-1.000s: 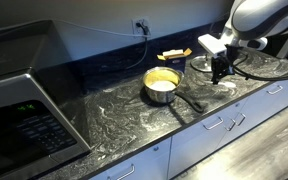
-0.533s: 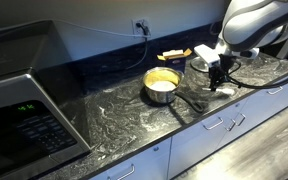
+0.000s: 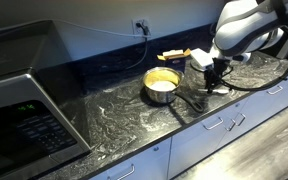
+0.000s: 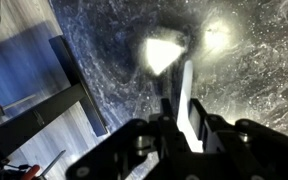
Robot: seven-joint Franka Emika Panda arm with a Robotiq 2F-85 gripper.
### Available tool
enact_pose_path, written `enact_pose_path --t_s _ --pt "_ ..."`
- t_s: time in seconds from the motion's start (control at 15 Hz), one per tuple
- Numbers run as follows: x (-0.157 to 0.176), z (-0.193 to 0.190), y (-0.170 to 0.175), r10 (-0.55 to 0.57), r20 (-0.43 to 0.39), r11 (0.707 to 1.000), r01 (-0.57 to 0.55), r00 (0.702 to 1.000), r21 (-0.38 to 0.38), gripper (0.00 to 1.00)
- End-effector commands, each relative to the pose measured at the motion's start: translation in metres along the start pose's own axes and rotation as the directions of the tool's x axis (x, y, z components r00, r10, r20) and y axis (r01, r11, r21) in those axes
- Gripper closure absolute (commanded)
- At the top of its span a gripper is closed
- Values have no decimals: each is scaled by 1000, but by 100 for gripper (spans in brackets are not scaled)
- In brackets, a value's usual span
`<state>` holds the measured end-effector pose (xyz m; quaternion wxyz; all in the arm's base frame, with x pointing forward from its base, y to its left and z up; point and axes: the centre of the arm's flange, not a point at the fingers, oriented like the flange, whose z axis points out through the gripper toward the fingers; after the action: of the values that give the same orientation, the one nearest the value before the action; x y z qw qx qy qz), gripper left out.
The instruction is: Pick up the spoon, stir in the pot to mix the objects, put the spoon back on the table and then, pick up the lid and close the pot
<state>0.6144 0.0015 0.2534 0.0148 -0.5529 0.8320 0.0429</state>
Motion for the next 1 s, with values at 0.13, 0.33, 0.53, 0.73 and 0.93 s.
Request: enact_pose_path --t_s 0.13,0.33,0.53,0.73,0.93 --pt "-2 -14 -10 -20 44 999 19 999 38 27" --pt "6 -31 -12 -97 33 995 96 995 30 5" --pt "23 -59 -15 -203 4 979 203 979 28 0" --pt "42 -92 -18 -291 -22 956 291 957 31 0" --pt "38 -73 -22 -241 -12 970 241 971 42 0"
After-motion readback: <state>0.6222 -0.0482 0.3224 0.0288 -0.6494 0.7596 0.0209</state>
